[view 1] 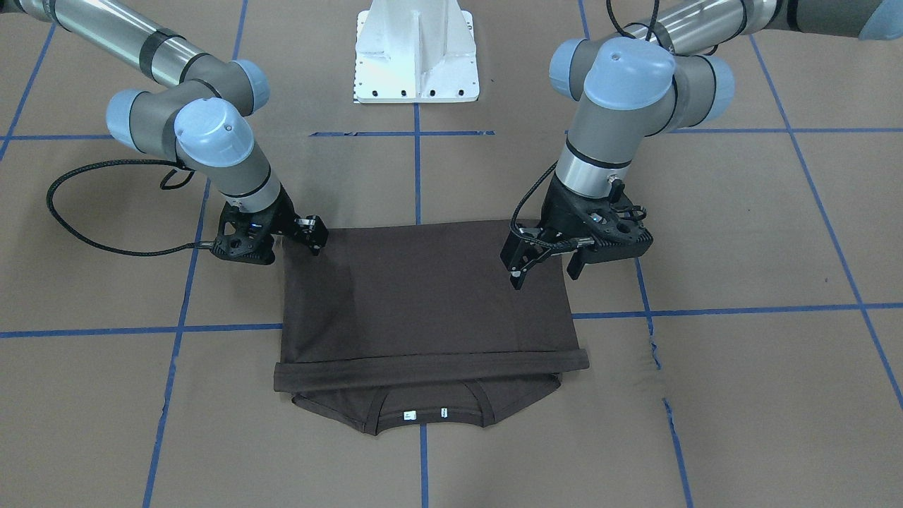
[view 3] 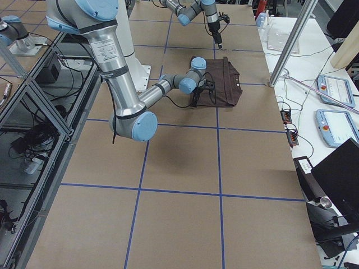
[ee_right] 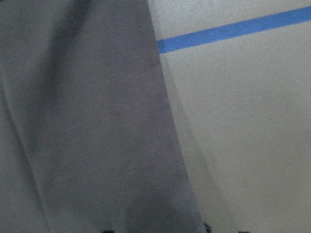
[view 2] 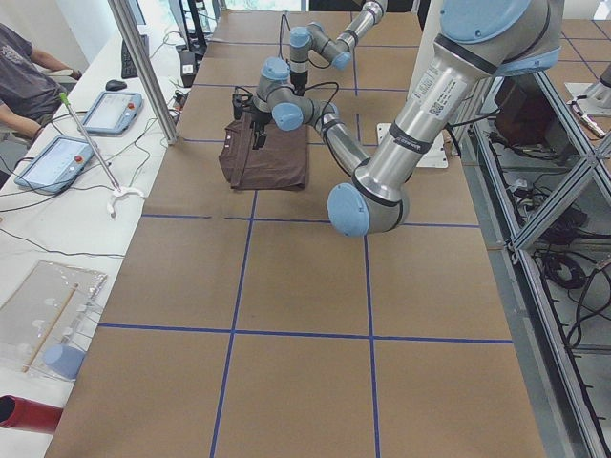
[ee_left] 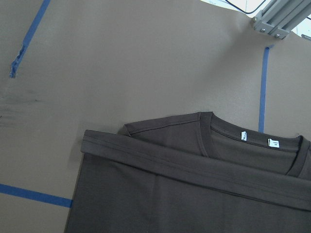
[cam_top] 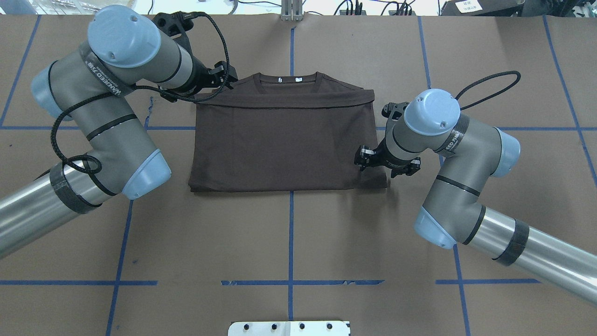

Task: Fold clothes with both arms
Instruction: 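Move the right gripper down to the shirt's side edge and grasp it, then drag the shirt toward the robot with the right gripper, rotating it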

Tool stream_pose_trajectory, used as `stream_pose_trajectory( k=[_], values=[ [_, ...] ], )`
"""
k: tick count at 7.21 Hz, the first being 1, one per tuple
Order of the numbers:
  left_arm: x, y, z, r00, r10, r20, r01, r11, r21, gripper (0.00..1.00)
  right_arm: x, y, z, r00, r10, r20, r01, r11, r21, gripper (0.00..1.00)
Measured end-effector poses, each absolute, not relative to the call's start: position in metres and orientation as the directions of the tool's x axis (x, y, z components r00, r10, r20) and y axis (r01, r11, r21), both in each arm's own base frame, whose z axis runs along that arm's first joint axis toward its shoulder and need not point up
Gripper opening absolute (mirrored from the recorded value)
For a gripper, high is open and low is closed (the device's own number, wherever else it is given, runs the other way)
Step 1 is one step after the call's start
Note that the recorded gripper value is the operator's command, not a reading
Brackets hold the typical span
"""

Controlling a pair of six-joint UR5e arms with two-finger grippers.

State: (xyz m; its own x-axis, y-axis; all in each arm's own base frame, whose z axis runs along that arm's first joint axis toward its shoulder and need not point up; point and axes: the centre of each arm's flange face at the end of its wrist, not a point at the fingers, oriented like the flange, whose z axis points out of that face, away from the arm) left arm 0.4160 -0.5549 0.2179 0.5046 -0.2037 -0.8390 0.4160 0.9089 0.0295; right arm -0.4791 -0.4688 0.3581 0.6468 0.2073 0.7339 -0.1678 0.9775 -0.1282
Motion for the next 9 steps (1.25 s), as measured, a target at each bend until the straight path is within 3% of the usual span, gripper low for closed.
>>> stream_pose_trajectory(
  k=[1, 6, 9],
  values=[
    [0.416, -0.555, 0.217, 0.503, -0.203, -0.84, 0.416, 0.909, 0.03, 1.0, -0.479, -0.469, 0.359, 0.648, 0.206, 0.733, -0.167, 0.978, -0.127, 0.0],
    [0.417, -0.555, 0.213, 0.501, -0.201, -0.842, 0.415, 0.909, 0.03, 1.0, -0.464, -0.46, 0.359, 0.64, 0.191, 0.745, -0.15, 0.981, -0.124, 0.0],
    [0.416, -0.553, 0.21, 0.494, -0.208, -0.844, 0.419, 0.908, 0.022, 1.0, -0.426, -0.343, 0.368, 0.634, 0.125, 0.763, -0.04, 0.991, -0.129, 0.0]
  ],
)
